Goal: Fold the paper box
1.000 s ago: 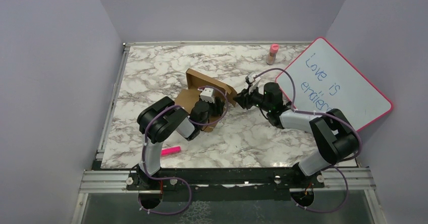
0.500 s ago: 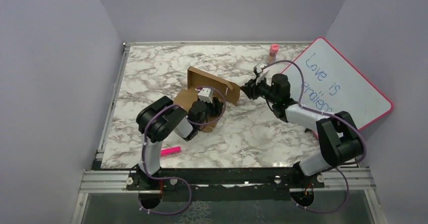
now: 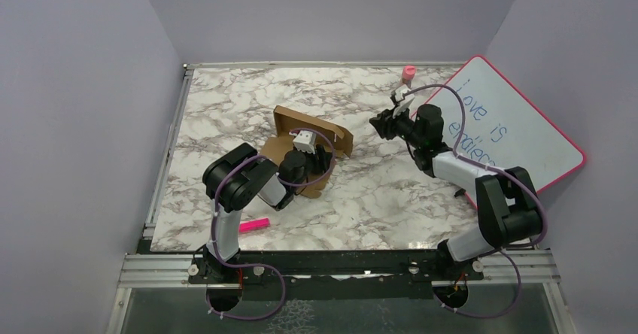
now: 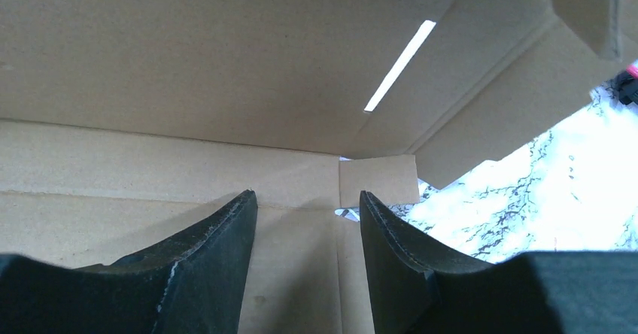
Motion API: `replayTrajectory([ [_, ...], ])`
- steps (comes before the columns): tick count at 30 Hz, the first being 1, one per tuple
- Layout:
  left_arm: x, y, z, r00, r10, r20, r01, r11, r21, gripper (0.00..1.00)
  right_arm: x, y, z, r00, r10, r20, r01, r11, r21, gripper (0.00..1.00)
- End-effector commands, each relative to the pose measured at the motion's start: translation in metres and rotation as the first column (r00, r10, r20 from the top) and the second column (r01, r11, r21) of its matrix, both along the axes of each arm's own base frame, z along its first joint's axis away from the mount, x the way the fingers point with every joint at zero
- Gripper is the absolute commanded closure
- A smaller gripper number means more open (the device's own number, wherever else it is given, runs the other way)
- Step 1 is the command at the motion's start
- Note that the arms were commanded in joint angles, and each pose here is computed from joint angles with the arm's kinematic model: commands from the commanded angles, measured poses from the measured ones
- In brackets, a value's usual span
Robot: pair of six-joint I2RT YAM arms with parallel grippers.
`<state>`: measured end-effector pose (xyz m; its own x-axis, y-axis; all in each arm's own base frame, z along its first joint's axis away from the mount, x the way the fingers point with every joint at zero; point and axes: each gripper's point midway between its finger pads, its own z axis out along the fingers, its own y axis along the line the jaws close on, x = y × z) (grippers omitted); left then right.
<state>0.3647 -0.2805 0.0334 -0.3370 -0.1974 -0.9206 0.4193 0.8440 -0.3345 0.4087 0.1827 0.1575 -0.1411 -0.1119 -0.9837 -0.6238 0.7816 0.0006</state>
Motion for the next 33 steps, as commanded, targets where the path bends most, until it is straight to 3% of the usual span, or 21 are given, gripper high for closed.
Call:
replayTrajectory([
  [1, -0.013, 0.008, -0.025, 0.997, -0.017, -0.076, 0.020, 0.999, 0.038, 0.46, 0.006, 0.013, 0.005, 0.996, 0.082, 0.020, -0.081, 0.996, -0.030, 0.63],
  [7, -0.022, 0.003, -0.005, 0.995, -0.096, -0.006, 0.097, 0.995, 0.033, 0.39, -0.003, 0.035, -0.033, 0.969, 0.217, -0.115, -0.216, 0.976, 0.014, 0.61],
  [18, -0.042, 0.002, 0.034, 0.973, -0.215, 0.086, 0.204, 0.972, 0.118, 0.26, -0.011, 0.045, -0.056, 0.937, 0.258, -0.235, -0.245, 0.966, 0.082, 0.58],
  [25, -0.055, 0.026, 0.029, 0.992, -0.119, -0.036, 0.122, 0.985, 0.120, 0.26, -0.026, 0.048, -0.053, 0.934, 0.210, -0.290, -0.161, 0.969, 0.185, 0.58],
  [33, -0.071, 0.058, -0.003, 0.980, 0.033, -0.195, -0.007, 0.991, 0.131, 0.38, -0.057, 0.053, -0.052, 0.932, 0.173, -0.319, -0.091, 0.962, 0.258, 0.58],
])
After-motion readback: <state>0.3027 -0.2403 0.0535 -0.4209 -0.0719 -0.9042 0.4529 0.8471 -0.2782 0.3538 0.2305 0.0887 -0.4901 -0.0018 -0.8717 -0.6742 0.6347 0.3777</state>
